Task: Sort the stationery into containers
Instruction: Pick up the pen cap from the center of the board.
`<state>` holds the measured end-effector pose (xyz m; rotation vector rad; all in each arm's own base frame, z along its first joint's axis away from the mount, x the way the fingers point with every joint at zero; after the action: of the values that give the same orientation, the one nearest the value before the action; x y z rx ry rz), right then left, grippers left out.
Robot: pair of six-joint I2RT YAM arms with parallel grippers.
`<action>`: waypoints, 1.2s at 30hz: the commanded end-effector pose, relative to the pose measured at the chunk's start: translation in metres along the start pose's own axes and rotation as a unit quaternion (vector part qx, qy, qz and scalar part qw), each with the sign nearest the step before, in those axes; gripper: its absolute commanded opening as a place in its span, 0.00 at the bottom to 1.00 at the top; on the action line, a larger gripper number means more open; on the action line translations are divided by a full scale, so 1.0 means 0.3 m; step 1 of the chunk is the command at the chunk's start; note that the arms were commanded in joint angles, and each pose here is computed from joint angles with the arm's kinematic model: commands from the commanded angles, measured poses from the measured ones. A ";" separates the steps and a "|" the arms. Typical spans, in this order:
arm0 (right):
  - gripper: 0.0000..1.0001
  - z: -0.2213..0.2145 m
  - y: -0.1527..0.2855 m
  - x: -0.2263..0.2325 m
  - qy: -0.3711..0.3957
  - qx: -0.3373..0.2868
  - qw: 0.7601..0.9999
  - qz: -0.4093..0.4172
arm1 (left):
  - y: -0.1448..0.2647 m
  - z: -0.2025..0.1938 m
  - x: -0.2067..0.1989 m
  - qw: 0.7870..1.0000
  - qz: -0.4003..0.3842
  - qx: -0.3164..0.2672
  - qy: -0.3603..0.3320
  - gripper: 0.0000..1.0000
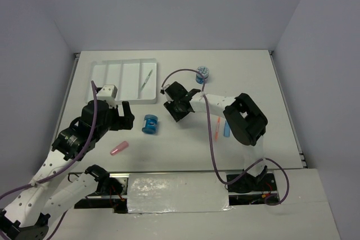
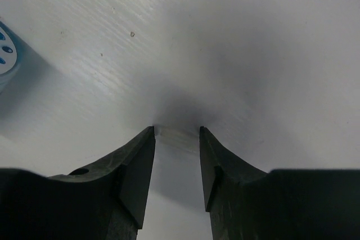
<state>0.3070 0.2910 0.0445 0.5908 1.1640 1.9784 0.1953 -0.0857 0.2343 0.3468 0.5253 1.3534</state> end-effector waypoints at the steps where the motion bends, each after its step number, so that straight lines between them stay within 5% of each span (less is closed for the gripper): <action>1: 0.43 0.039 0.009 -0.018 -0.003 -0.007 1.000 -0.006 | -0.003 0.030 -0.019 1.000 -0.016 -0.018 -0.010 0.99; 8: 0.23 -0.001 0.006 -0.020 -0.036 0.005 0.999 -0.007 | -0.003 0.028 -0.019 1.000 -0.016 -0.017 -0.011 0.99; 19: 0.24 -0.063 0.026 0.006 -0.092 0.011 0.996 0.010 | -0.007 0.024 -0.020 1.000 -0.016 -0.013 -0.013 0.99; 36: 0.27 -0.031 0.095 -0.094 -0.247 -0.040 0.960 -0.124 | -0.014 0.022 -0.025 1.000 -0.020 -0.008 -0.014 0.99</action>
<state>0.3065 0.2677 0.0438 0.8032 0.9085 1.6238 0.1970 -0.0891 0.2316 0.3603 0.5327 1.3382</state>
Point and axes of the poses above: each gripper's point midway between its finger pads, its own y axis back along the fingers, its own x axis along the line the jaws close on, z = x × y, the point moved 3 cm from there along y, back along the fingers, and after that the axes turned 2 degrees about -y, right-handed, at the moved point
